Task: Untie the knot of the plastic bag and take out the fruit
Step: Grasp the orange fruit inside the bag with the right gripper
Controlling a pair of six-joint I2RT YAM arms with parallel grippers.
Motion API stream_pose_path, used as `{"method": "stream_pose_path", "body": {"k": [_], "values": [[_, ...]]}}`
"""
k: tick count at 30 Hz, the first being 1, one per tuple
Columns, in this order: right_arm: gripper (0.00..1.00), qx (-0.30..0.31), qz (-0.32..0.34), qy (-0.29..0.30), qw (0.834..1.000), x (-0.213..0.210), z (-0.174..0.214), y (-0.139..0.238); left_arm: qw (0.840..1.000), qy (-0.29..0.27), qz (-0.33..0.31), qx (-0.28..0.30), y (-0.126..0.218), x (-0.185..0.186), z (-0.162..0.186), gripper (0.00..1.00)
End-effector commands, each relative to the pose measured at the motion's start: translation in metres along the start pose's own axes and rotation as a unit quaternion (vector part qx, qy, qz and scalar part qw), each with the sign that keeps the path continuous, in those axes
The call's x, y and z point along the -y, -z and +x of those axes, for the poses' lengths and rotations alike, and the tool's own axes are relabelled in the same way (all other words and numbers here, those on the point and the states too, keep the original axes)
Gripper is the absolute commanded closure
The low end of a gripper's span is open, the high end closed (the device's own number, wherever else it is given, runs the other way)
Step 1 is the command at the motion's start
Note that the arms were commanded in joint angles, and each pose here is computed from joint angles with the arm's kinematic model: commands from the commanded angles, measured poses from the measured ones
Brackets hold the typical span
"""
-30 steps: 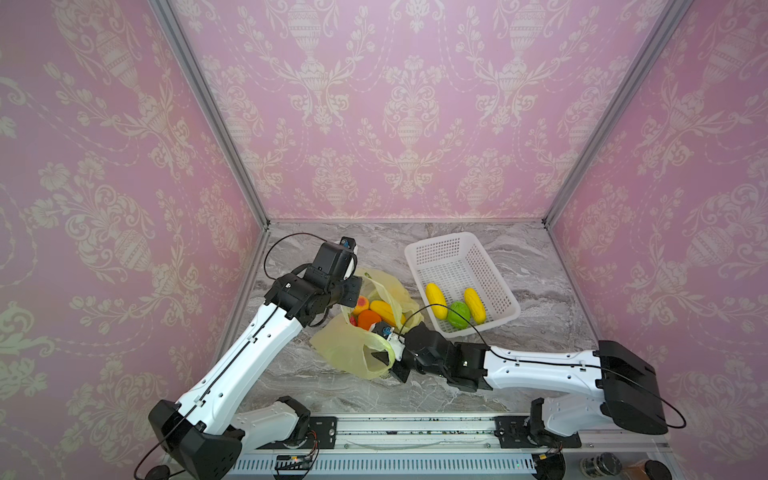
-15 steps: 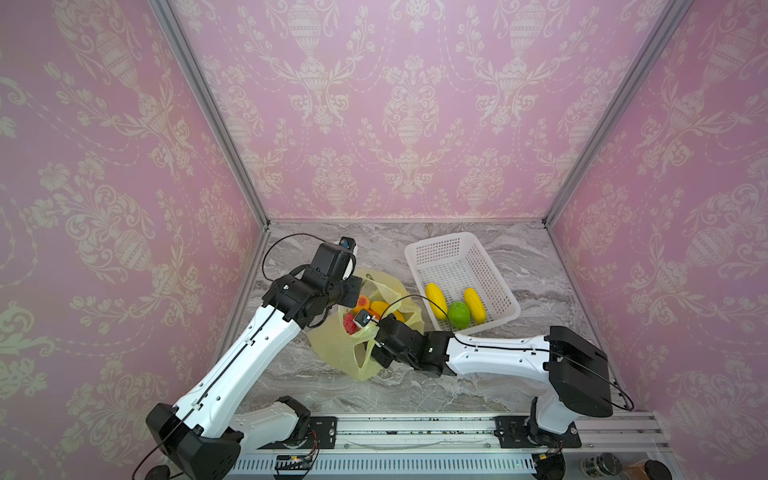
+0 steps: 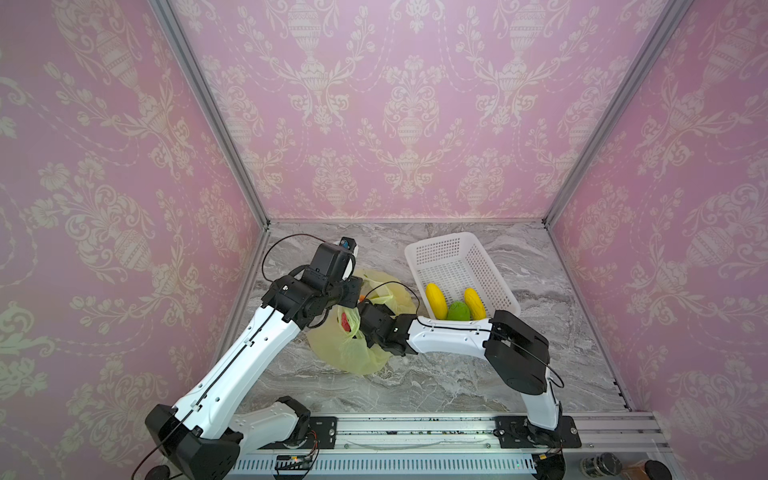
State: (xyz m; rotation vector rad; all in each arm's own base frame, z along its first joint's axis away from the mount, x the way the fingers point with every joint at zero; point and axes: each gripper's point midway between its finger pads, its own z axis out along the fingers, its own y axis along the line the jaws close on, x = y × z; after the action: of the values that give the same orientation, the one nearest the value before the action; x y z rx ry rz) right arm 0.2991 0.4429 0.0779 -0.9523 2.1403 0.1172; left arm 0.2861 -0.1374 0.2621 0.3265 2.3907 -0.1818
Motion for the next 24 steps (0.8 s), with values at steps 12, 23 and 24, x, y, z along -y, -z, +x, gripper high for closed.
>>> {"method": "stream_pose_path", "body": {"k": [12, 23, 24], "values": [[0.27, -0.059, -0.010, -0.028, 0.998, 0.002, 0.024, -0.030, 1.000, -0.006, 0.008, 0.004, 0.005, 0.000, 0.003, 1.00], [0.58, 0.008, -0.048, -0.049, 0.998, 0.008, -0.001, 0.029, 1.000, -0.006, -0.008, 0.000, 0.002, -0.005, 0.003, 1.00], [0.60, 0.019, -0.054, -0.052, 0.997, 0.008, -0.004, 0.038, 1.000, -0.007, -0.011, -0.001, 0.002, -0.006, 0.004, 1.00]]}}
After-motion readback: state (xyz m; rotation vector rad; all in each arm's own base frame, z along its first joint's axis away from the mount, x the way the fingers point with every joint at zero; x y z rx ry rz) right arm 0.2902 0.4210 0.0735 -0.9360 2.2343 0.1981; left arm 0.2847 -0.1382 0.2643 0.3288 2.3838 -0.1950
